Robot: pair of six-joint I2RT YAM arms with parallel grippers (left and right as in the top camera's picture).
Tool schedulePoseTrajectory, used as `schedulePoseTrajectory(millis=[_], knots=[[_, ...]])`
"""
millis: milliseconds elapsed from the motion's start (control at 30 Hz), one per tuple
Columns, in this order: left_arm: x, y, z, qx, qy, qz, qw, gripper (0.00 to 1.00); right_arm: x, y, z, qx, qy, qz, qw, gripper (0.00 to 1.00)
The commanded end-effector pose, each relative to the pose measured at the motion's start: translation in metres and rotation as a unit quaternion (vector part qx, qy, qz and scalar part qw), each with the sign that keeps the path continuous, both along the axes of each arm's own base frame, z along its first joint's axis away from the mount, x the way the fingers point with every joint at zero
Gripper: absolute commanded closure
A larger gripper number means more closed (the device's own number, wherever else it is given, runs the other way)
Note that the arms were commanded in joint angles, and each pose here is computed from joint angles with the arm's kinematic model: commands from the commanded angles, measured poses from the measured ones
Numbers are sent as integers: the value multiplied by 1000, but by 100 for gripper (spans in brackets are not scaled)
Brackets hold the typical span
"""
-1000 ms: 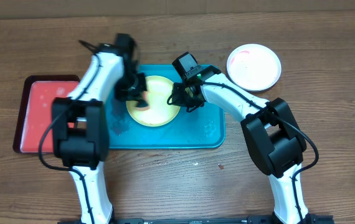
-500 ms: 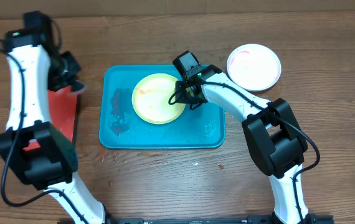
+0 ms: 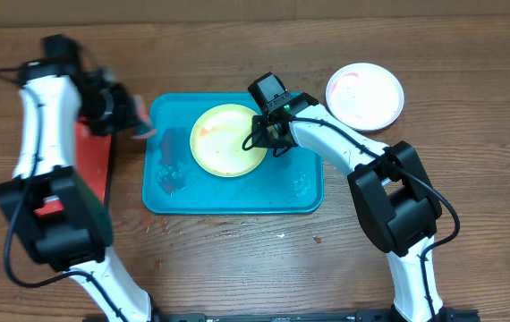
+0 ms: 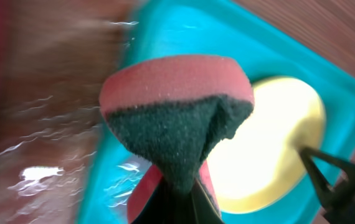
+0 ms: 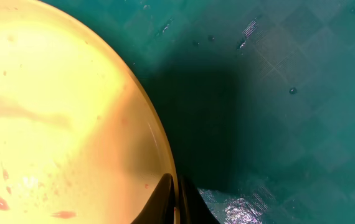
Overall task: Clean dirty plates on tray and stack at the side
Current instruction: 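Scrub the yellow plate with the left-held sponge while right gripper holds it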
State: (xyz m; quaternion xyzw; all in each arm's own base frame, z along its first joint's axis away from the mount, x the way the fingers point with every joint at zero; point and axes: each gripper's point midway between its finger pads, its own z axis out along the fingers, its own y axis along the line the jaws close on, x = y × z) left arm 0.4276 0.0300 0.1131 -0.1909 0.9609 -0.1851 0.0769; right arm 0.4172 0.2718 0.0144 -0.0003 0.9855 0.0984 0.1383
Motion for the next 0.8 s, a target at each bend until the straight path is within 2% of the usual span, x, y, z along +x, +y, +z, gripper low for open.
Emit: schedulePoseTrajectory(millis=[0, 133, 300, 767], knots=[[-1, -79, -14, -37, -14, -102, 994, 96, 8, 9, 27, 10, -32, 6, 999, 96], [-4, -109, -36, 2, -1, -109, 994, 96, 4, 4, 25, 7, -18, -9, 1000, 96], [-8, -141, -54, 11, -4, -125, 992, 96, -1, 4, 22, 12, -6, -7, 1000, 96], [-28, -164, -99, 27, 4, -132, 991, 96, -6, 2, 19, 6, 4, -7, 1000, 96]])
